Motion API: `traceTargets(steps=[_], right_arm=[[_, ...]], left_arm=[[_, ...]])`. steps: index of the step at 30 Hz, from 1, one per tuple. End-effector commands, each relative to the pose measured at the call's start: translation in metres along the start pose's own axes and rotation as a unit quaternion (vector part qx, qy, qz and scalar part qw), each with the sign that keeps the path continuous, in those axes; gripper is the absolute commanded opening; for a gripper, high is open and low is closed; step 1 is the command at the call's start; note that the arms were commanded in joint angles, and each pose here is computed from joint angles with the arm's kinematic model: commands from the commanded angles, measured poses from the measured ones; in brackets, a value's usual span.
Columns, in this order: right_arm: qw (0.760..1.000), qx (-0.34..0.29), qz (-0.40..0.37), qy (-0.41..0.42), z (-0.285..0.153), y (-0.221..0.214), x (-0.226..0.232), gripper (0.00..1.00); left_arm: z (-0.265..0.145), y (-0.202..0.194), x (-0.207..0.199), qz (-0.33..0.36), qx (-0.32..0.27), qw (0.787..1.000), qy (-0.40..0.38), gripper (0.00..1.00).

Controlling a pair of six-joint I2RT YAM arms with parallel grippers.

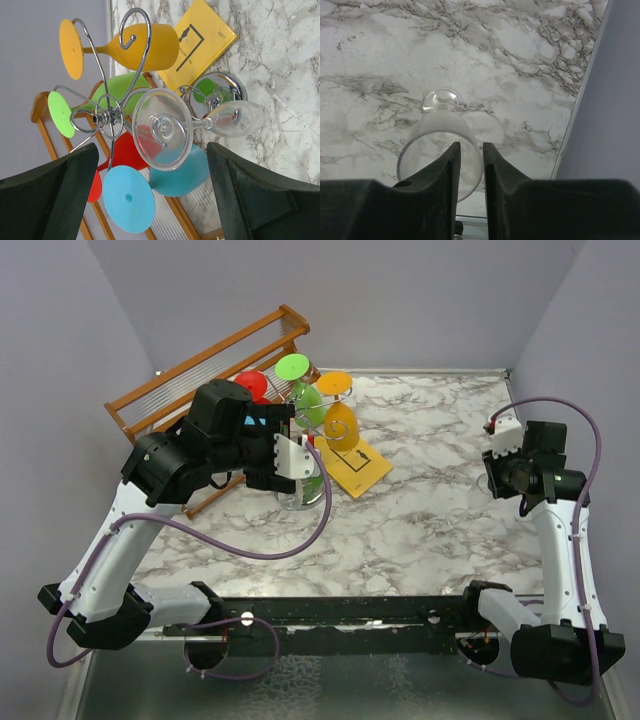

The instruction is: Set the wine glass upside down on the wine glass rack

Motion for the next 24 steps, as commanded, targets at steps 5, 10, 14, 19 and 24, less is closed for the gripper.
traceTargets(steps=[5, 10, 14, 19, 24], right_arm=[[0.999, -0.031, -0.024, -0.004, 0.01, 0.027, -0.011, 0.01], [0.992, -0.117, -0.037, 0.006, -0.016, 0.087, -0.017, 0.01], [0.982, -0.186, -0.041, -0.011, -0.042, 0.137, -0.03, 0.01], [0.961, -0.271, -0.038, 0.034, -0.049, 0.18, -0.021, 0.01], [0.931, -0.352, 0.003, 0.1, -0.06, 0.213, -0.003, 0.01]], left_arm=[[0.0, 0.003, 0.007, 0.008, -0.006, 1.0, 0.02, 0.93], [0.002, 0.005, 0.02, -0.014, -0.008, 0.998, 0.054, 0.93], [0.0, 0.007, 0.03, -0.037, -0.011, 0.996, 0.084, 0.94], [-0.003, 0.01, 0.037, -0.07, -0.02, 0.991, 0.109, 0.97], [-0.016, 0.03, 0.042, -0.101, -0.069, 0.985, 0.12, 0.97]])
Point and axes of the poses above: each gripper's point midway between its finger pads, its own z axis out along the fingers, its own x axis along the line the jaws close on, y = z × x, the point moved 2 cm from there along -z, back along the fingers, and after that the axes turned 4 degrees about z, right-handed, at the moved point
